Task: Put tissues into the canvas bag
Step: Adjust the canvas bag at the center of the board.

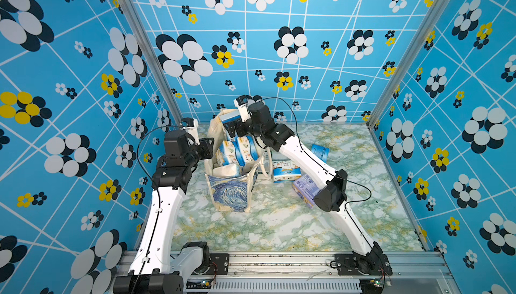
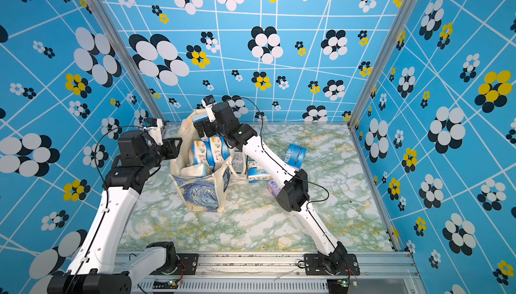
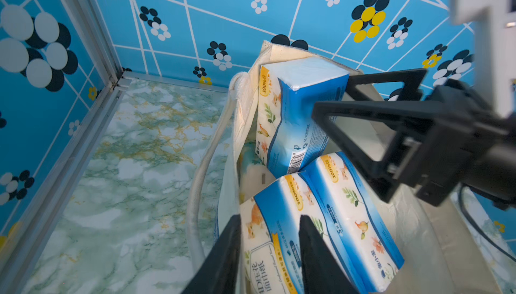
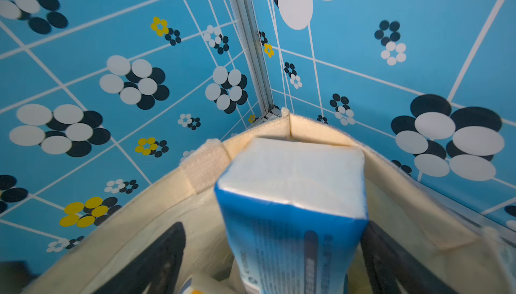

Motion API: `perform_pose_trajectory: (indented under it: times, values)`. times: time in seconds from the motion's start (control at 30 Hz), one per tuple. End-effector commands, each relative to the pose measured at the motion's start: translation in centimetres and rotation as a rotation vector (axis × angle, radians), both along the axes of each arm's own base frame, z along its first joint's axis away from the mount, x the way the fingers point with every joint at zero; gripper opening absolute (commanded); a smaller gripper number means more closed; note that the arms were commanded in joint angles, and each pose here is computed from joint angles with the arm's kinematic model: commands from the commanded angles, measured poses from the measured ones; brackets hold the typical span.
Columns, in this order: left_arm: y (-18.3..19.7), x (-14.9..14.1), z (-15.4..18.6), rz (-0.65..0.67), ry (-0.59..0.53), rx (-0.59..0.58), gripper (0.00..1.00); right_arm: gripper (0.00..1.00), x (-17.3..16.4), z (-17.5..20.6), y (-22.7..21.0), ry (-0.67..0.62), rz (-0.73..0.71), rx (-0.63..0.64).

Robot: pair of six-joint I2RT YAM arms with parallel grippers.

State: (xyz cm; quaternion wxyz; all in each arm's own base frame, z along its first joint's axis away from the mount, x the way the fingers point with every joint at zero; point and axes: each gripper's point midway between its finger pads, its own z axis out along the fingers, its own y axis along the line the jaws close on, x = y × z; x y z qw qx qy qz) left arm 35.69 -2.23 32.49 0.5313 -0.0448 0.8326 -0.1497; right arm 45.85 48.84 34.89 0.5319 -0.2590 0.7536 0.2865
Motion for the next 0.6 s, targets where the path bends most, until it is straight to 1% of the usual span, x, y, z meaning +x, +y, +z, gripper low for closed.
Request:
perform_pose_trajectory:
  times: [0.0,0.07,0.17,0.3,0.43,0.5,0.57]
  values:
    - [1.2,-0.1,0.5,0.030,-0.021,0.015,0.51,0.99,-2.0,6.8,-2.4,-0.096,-0.014,0.061]
    - [1.6,0.2,-0.1,0.035,-0.011,0.004,0.54,0.99,-1.8,6.7,-3.7,-0.089,-0.064,0.022]
    - [2.1,0.7,-0.5,0.024,-0.008,-0.032,0.53,0.97,-1.7,5.7,-5.7,-0.059,-0.131,-0.059]
    - [2.3,1.3,-0.6,0.004,-0.006,-0.084,0.52,0.93,-1.8,3.2,-7.8,0.006,-0.191,-0.177]
    - [1.8,1.7,-0.4,-0.035,-0.014,-0.118,0.52,0.92,-1.7,0.4,-10.0,0.072,-0.256,-0.291]
    - [1.4,1.7,-0.3,-0.056,-0.016,-0.133,0.52,0.92,-1.5,-0.7,-10.7,0.112,-0.265,-0.305]
    - [1.1,1.7,-0.1,-0.074,-0.021,-0.144,0.52,0.89,-1.2,-2.3,-10.8,0.167,-0.250,-0.293]
